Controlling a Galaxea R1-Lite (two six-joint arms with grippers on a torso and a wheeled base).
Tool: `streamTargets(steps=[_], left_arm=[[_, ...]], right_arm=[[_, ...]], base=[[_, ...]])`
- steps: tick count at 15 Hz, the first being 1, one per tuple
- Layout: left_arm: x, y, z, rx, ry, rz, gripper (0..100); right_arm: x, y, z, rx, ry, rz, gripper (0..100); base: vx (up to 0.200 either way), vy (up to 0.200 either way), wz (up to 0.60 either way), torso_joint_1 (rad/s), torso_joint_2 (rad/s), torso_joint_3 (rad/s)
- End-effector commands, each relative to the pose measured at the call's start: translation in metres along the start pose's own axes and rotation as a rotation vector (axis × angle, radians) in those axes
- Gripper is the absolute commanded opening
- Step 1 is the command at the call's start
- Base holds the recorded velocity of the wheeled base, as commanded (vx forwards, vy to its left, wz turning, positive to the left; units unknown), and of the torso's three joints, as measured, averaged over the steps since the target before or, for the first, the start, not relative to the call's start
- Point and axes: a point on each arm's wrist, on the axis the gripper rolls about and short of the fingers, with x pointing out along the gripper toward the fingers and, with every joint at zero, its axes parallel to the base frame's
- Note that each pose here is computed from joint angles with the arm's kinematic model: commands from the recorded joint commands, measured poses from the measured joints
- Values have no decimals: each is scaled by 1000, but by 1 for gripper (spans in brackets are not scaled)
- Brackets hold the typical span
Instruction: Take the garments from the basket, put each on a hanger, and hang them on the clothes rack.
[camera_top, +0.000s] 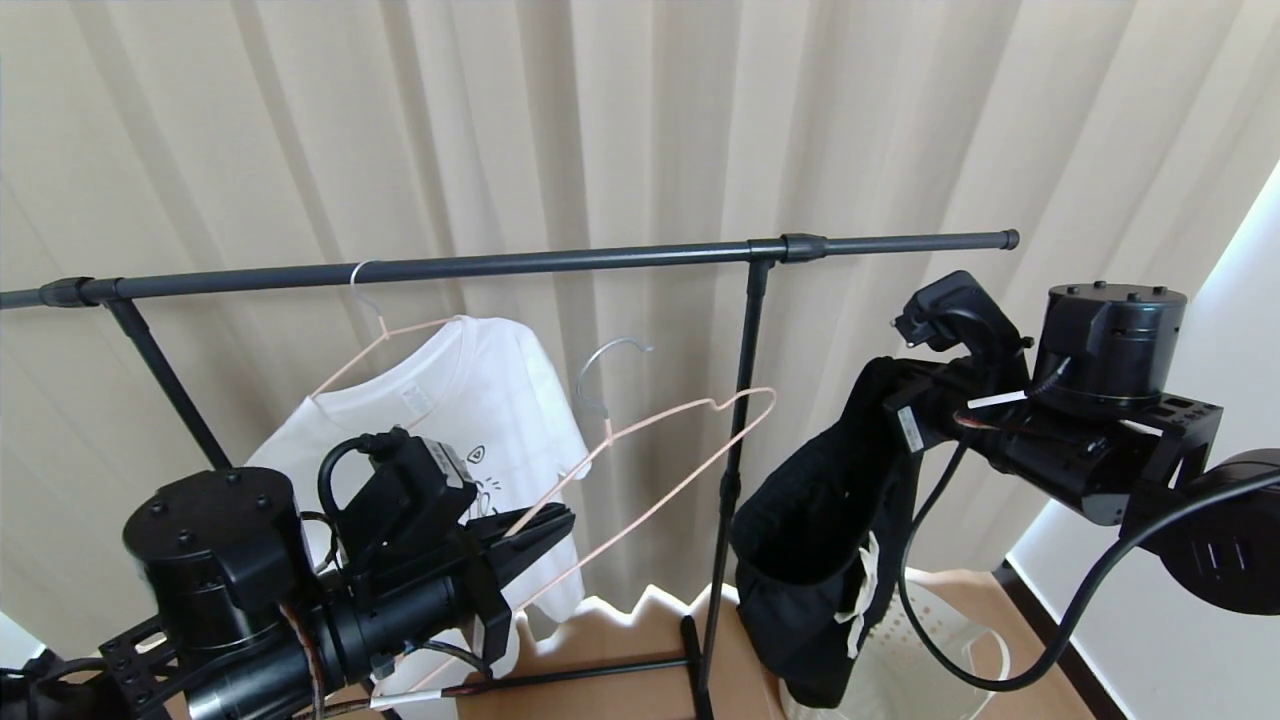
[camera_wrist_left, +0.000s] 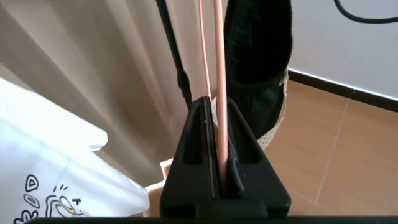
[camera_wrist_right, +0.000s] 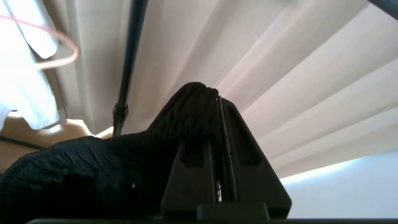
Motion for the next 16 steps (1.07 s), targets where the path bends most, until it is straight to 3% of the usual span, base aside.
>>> streamTargets(steps=[1, 8, 11, 16], left_arm=[[0, -6, -4, 0, 6, -21, 0], [2, -20, -8, 9, -9, -72, 0], [4, -31, -7, 13, -17, -119, 0], [20, -33, -15, -14, -46, -113, 0]], right_arm=[[3, 1, 0, -1, 3, -1, 0], [8, 1, 8, 23, 9, -106, 0], [5, 11, 15, 46, -6, -105, 0], [-3, 31, 15, 28, -5, -71, 0]], base=[[0, 0, 0, 0, 0, 0], [0, 0, 0, 0, 0, 0], [0, 0, 0, 0, 0, 0], [0, 0, 0, 0, 0, 0]])
